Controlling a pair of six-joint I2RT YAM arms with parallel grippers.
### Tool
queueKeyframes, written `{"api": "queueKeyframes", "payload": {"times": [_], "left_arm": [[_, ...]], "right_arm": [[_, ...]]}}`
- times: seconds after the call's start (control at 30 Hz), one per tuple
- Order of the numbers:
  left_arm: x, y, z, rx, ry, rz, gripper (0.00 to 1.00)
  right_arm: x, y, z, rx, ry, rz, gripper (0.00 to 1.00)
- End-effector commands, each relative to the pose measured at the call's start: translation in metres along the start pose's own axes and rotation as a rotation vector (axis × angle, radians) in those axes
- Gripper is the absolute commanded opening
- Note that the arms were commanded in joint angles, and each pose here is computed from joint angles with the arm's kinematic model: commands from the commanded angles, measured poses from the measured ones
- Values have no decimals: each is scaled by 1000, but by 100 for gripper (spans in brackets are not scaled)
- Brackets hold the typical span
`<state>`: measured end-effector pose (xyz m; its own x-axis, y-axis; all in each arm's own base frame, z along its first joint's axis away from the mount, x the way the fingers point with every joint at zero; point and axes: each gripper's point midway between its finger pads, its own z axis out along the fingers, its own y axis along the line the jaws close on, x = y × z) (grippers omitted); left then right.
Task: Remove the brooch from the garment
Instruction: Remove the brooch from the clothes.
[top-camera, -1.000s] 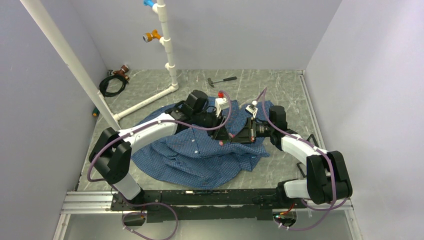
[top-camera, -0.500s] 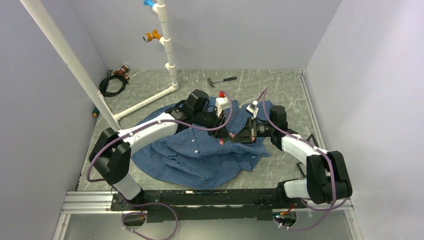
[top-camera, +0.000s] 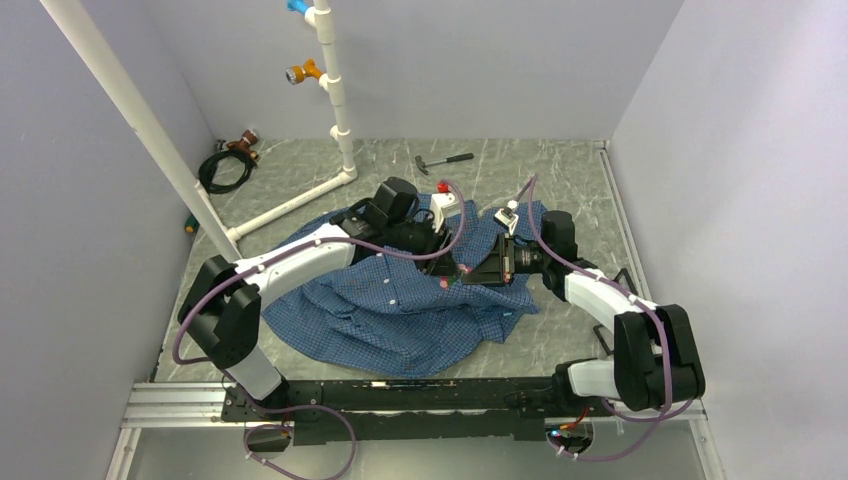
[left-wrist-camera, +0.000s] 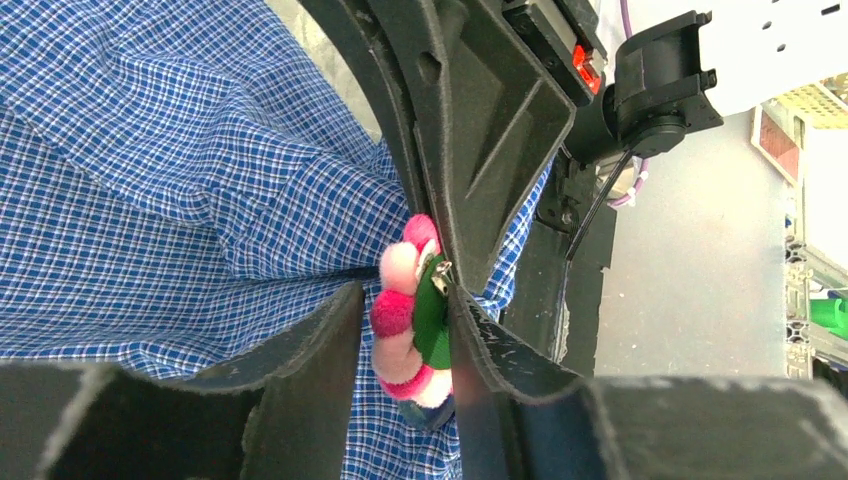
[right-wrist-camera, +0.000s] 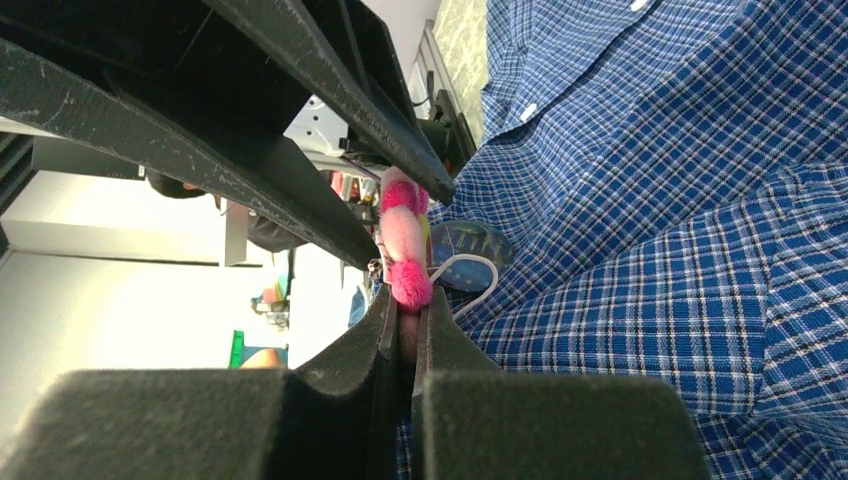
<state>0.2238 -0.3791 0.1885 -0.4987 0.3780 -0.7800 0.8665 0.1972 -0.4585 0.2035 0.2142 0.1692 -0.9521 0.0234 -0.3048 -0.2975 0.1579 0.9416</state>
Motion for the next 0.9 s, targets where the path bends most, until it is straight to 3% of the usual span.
{"api": "queueKeyframes", "payload": {"times": [0.0, 0.43, 0.63, 0.87], "left_arm": [[-12, -3, -10, 14, -28, -15, 45], [-28, 3, -22, -80, -32, -74, 50], [-31, 6, -18, -117, -13, -176, 64], [-28, 8, -10, -133, 2, -202, 57]], "right_arm": [[-10, 12, -3, -9, -25, -90, 0], [-17, 1, -2, 46, -51, -71, 0], [-22, -5, -1, 78, -63, -63, 0], [-24, -8, -1, 96, -72, -56, 0]]}}
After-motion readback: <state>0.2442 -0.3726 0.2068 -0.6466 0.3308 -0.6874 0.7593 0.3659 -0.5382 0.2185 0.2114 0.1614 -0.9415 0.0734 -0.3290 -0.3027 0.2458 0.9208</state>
